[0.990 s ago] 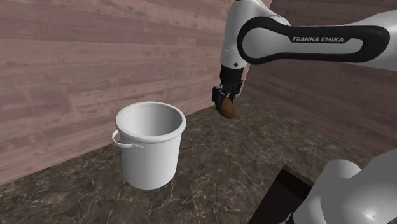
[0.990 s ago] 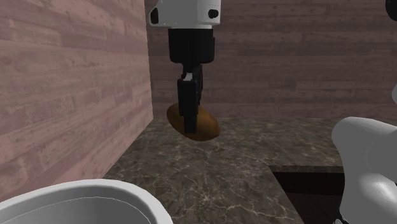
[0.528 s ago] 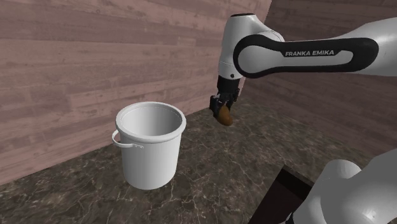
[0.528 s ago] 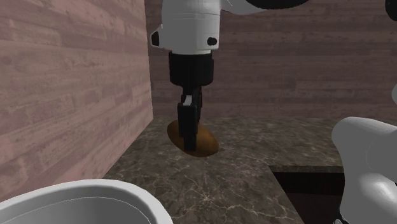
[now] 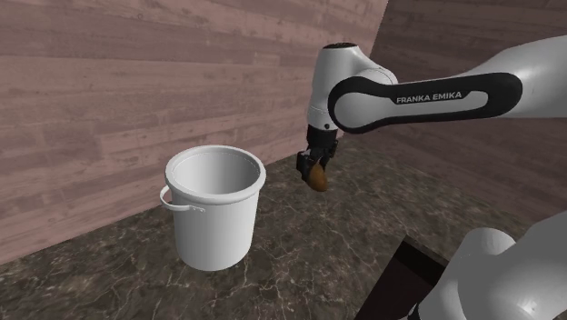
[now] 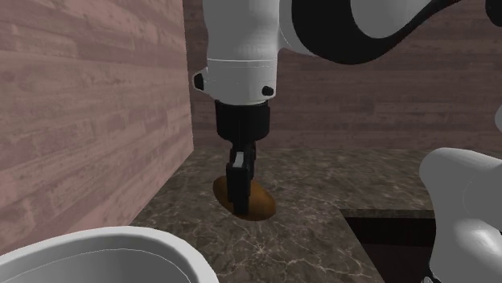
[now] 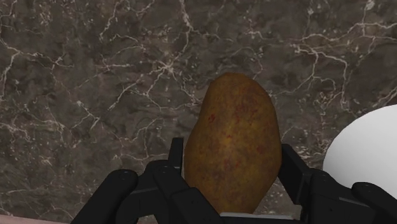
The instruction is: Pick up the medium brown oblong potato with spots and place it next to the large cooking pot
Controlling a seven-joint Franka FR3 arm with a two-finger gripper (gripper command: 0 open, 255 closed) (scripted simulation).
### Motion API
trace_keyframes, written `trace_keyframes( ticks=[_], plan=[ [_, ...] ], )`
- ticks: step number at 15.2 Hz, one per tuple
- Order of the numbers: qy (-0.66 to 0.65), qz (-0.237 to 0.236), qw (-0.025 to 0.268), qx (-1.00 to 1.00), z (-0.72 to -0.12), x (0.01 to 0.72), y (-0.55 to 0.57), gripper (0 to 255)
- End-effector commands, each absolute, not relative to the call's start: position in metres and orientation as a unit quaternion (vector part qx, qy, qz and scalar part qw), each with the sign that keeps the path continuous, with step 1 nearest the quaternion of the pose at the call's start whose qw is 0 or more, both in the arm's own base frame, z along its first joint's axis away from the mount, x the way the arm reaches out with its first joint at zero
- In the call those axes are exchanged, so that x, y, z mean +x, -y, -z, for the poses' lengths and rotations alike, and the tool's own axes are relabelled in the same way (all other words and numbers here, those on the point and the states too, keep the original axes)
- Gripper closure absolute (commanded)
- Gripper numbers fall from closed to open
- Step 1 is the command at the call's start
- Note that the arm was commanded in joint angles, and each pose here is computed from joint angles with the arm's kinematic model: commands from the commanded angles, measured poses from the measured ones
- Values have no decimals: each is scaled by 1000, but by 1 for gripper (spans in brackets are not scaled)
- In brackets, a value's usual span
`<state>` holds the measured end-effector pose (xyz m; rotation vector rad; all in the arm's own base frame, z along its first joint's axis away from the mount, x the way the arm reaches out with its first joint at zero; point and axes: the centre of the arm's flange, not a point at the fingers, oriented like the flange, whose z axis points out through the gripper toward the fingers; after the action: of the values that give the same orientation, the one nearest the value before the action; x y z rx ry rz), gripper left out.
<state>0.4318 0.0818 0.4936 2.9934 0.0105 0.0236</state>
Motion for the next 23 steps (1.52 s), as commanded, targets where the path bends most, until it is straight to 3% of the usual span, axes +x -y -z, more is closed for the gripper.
trace_keyframes(
  ticks=[1,23],
  plan=[
    [-3,-8,74,997,-482,432,-82,255],
    [-3,-8,74,997,-366,432,-82,255]
  ],
)
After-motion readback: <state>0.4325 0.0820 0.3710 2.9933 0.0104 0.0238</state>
